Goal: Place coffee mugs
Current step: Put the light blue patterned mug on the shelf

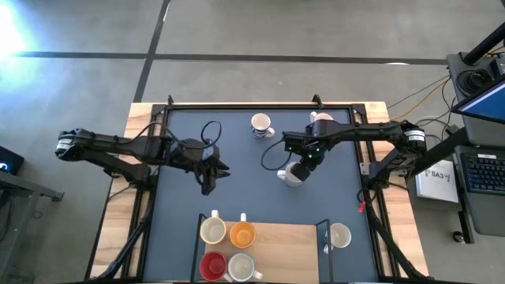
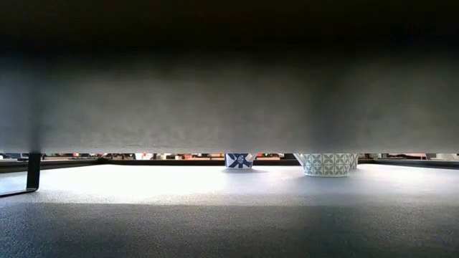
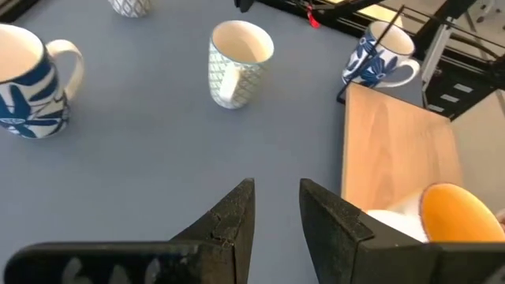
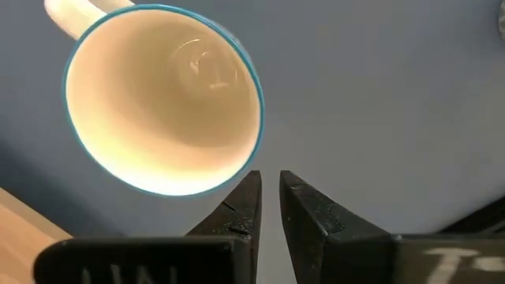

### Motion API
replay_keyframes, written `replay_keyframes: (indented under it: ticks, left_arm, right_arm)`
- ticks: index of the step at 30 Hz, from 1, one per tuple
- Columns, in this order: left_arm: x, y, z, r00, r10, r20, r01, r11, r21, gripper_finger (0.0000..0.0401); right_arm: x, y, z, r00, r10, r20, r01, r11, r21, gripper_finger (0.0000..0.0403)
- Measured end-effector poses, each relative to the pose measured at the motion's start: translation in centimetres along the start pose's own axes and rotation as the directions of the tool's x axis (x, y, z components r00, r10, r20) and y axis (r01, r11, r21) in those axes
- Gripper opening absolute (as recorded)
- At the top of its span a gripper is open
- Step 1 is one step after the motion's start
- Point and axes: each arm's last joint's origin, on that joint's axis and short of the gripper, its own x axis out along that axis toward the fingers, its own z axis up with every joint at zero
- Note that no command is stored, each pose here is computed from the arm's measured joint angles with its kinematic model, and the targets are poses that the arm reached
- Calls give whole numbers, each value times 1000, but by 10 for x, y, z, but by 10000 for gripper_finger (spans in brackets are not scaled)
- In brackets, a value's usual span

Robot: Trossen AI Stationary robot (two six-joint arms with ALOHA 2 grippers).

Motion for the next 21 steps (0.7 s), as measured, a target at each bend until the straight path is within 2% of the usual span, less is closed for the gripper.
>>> replay_keyframes:
  ticks: [4, 8, 15, 21]
  left_arm:
    - [-4, 0, 0, 1000, -5, 11, 5, 1000, 12, 84]
    - [-24, 5, 3, 998, -5, 63, 1, 998, 55, 84]
    - [-67, 19, -13, 996, 82, 19, -83, 994, 78, 84]
    - [-87, 26, -25, 984, 176, 8, -176, 976, 129, 84]
  right_arm:
    - [0, 1, -1, 1000, 2, 4, -2, 997, 73, 21]
    - [-1, 2, -1, 1000, 9, 14, -11, 987, 160, 24]
    - [1, 3, 1, 1000, 7, 13, -11, 961, 278, 76]
    - [4, 8, -1, 1000, 7, 31, -20, 901, 432, 122]
